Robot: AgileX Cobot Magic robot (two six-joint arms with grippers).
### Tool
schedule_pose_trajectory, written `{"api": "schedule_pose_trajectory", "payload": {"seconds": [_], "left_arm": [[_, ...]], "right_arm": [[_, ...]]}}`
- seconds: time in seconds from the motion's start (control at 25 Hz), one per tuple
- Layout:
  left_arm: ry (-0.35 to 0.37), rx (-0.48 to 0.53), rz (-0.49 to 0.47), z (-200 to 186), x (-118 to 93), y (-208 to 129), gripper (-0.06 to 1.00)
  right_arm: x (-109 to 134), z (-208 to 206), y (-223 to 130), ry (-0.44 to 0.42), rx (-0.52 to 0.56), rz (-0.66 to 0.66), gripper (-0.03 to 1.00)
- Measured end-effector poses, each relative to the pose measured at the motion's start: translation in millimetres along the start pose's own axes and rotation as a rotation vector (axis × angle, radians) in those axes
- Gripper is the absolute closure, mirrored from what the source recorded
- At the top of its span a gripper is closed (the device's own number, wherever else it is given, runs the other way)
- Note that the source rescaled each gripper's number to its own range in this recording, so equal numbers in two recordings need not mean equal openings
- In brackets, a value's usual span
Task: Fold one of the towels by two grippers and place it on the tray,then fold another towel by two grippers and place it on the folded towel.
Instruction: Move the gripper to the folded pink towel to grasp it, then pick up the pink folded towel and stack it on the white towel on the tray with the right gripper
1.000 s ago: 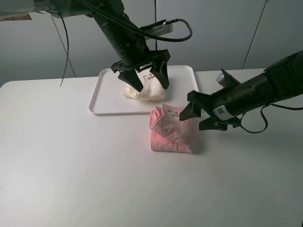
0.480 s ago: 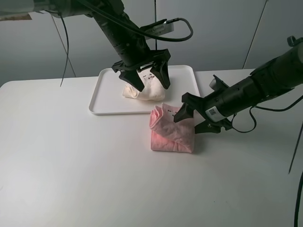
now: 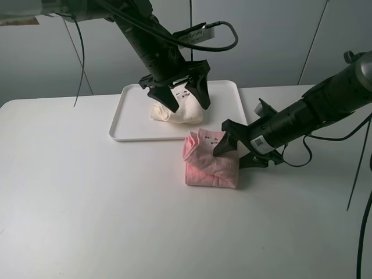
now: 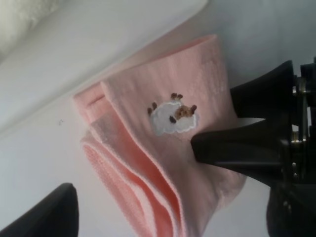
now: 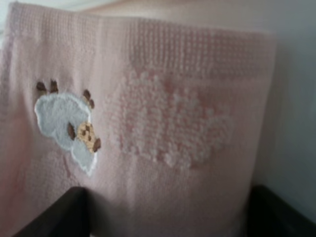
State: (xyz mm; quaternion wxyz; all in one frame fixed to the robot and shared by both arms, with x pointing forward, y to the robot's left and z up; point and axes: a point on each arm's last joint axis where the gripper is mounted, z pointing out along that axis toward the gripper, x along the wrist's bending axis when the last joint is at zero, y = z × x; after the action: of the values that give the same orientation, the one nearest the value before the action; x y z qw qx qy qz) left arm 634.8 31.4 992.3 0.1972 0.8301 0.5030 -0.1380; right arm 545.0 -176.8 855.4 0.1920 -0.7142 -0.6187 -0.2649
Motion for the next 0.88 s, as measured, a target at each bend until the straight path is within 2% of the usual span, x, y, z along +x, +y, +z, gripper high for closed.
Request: {"api": "schedule_pose_trajectory", "payload": {"seconds": [0.08,0.2,0.44,0.64,0.76,0.88], "left_arm": [[-0.007,-0.001,0.004,0.0,-0.7,0.1,-0.03],[-0.022,-0.002,-0.001,0.0,-2.0,0.2,-0.03],[-0.024,-0.002,0.004,0.0,-2.2,0.2,-0.03],[-0.026,-0.002,0.006,0.0,-2.4,0.2,-0.03],[-0.04,-0.005,0.011,-0.7,-3.9,0.3,-0.03],[-0.083,-0.025,0.039,-8.2,-11.1,0.3,-0.03]], "right_arm": [[-1.3,2.1,-0.8,0.003,0.009,0.008,0.29],[-2.7,4.3,-1.0,0.003,0.017,0.01,0.42],[-5.3,7.1,-1.7,-0.003,0.026,-0.046,0.85],[-1.7,7.1,-2.4,0.041,0.028,-0.064,0.85],[8.2,8.0,-5.8,0.165,0.076,-0.09,0.85],[25.9,2.8,-1.3,0.302,0.117,-0.146,0.85]]}}
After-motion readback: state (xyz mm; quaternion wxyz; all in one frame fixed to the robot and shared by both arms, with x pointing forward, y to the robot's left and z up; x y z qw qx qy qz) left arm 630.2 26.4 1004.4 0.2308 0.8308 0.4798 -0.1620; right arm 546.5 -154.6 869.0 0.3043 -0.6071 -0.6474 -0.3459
